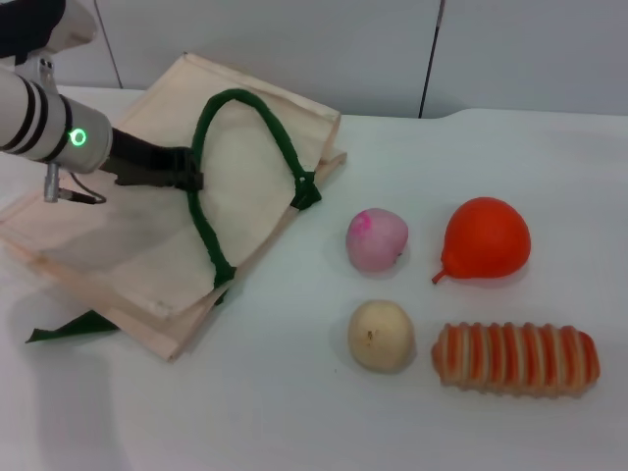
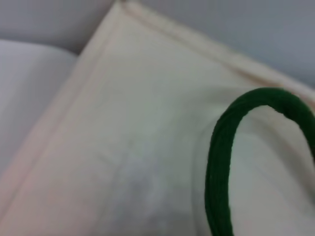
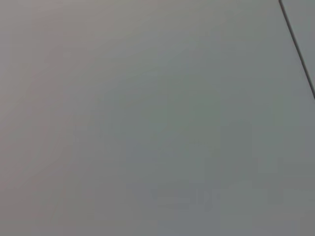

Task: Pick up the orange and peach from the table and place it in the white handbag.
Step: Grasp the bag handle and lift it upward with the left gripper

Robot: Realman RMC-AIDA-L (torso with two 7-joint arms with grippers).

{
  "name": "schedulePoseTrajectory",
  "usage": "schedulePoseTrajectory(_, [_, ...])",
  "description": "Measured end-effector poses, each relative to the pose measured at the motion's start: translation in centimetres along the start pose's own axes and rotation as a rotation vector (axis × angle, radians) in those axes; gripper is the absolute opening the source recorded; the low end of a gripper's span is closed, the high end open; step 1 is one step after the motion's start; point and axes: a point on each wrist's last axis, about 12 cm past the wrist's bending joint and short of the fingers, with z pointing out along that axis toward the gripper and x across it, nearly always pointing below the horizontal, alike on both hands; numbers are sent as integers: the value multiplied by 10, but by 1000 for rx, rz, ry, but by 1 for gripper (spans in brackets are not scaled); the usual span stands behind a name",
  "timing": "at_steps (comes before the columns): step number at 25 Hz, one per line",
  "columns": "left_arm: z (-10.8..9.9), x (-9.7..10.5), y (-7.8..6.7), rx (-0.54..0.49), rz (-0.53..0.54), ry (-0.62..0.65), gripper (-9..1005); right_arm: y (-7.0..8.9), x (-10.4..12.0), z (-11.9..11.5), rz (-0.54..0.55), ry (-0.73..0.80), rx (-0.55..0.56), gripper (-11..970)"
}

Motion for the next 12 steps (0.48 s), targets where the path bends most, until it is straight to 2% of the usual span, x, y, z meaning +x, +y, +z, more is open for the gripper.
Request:
schedulePoseTrajectory(7, [-1,3,-5,125,17,-64,125,-1,1,0,-1,6,3,882])
schedulePoseTrajectory(10, [-7,4,-8,241,27,-123,123,-1,1,0,-3,9,1,882])
schedulePoseTrajectory(12, [-10,4,-9,279,32,-141,122,-1,1,0,-3,9,1,882])
